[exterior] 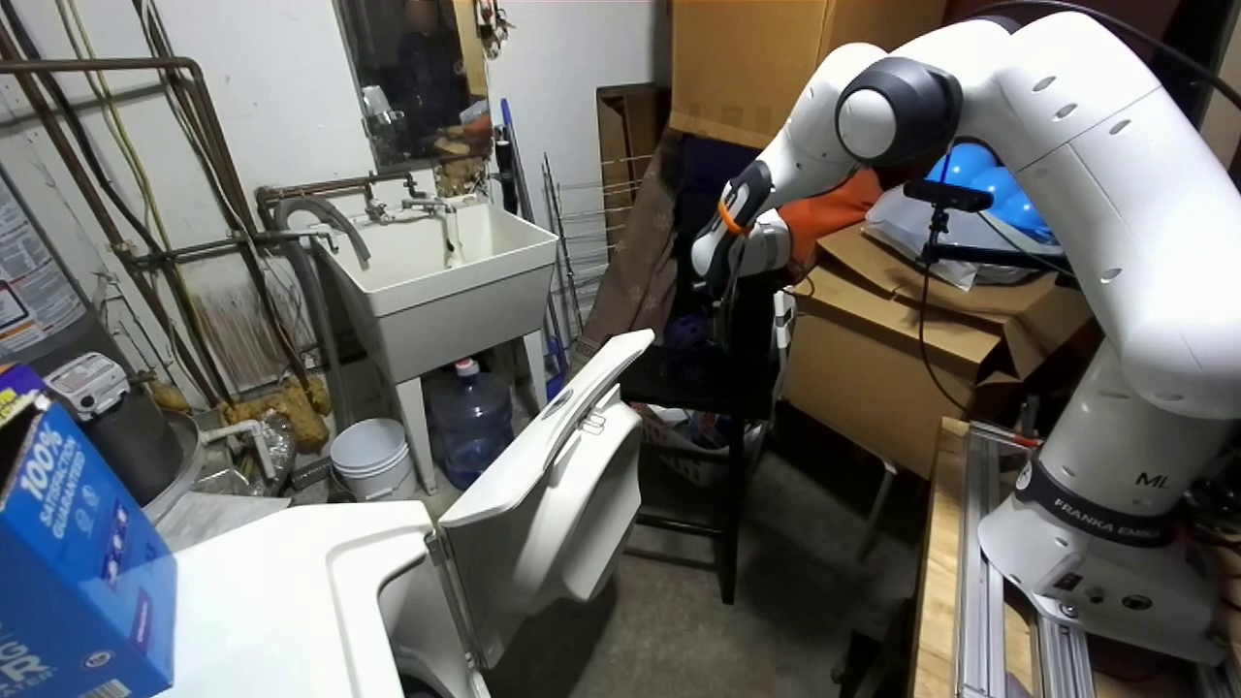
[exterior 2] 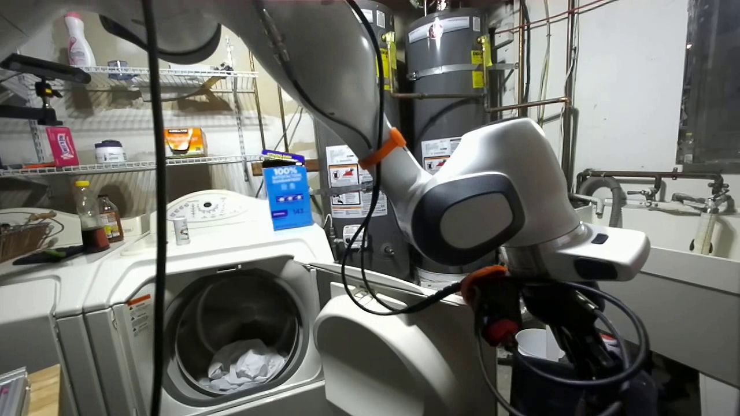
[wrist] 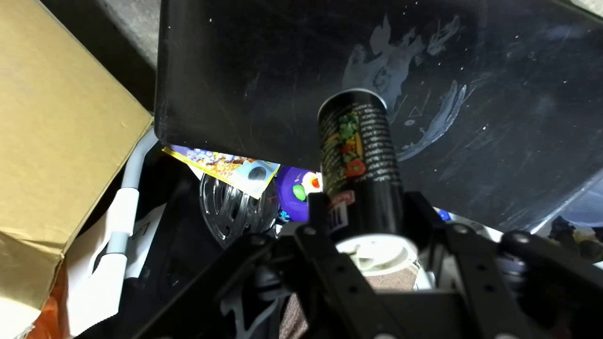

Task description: Move the pepper cellar to the black table

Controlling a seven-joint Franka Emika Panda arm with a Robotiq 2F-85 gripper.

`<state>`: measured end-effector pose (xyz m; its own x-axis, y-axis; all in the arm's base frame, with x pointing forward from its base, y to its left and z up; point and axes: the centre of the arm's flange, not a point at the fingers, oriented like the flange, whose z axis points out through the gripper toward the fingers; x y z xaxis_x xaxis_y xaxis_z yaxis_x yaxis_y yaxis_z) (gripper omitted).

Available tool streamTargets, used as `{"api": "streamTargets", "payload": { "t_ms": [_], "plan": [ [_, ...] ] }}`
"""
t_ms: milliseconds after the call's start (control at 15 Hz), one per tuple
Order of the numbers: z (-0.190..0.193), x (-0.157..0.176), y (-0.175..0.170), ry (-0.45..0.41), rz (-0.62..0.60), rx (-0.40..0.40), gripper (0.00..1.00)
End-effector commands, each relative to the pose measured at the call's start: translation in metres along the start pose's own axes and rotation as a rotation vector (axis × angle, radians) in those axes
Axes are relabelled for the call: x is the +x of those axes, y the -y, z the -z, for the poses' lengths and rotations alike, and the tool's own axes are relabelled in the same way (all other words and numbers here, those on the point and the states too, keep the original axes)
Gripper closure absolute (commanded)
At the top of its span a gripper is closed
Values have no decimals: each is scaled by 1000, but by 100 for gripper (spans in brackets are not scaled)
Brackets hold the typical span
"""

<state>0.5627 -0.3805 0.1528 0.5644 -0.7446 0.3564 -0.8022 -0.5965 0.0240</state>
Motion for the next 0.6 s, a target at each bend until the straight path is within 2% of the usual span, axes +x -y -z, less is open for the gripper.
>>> {"api": "streamTargets", "payload": {
  "t_ms": [0, 67, 267, 333, 467, 533],
  "plan": [
    [-2, 4, -2, 0, -4, -2, 55],
    [-3, 6, -4, 1, -8, -4, 80],
    [-26, 17, 19, -67, -119, -51, 80],
    [-31, 22, 25, -88, -122, -60, 80],
    [-45, 35, 40, -120, -85, -85, 80],
    [-53, 42, 46, -119, -24, -96, 80]
  ]
}}
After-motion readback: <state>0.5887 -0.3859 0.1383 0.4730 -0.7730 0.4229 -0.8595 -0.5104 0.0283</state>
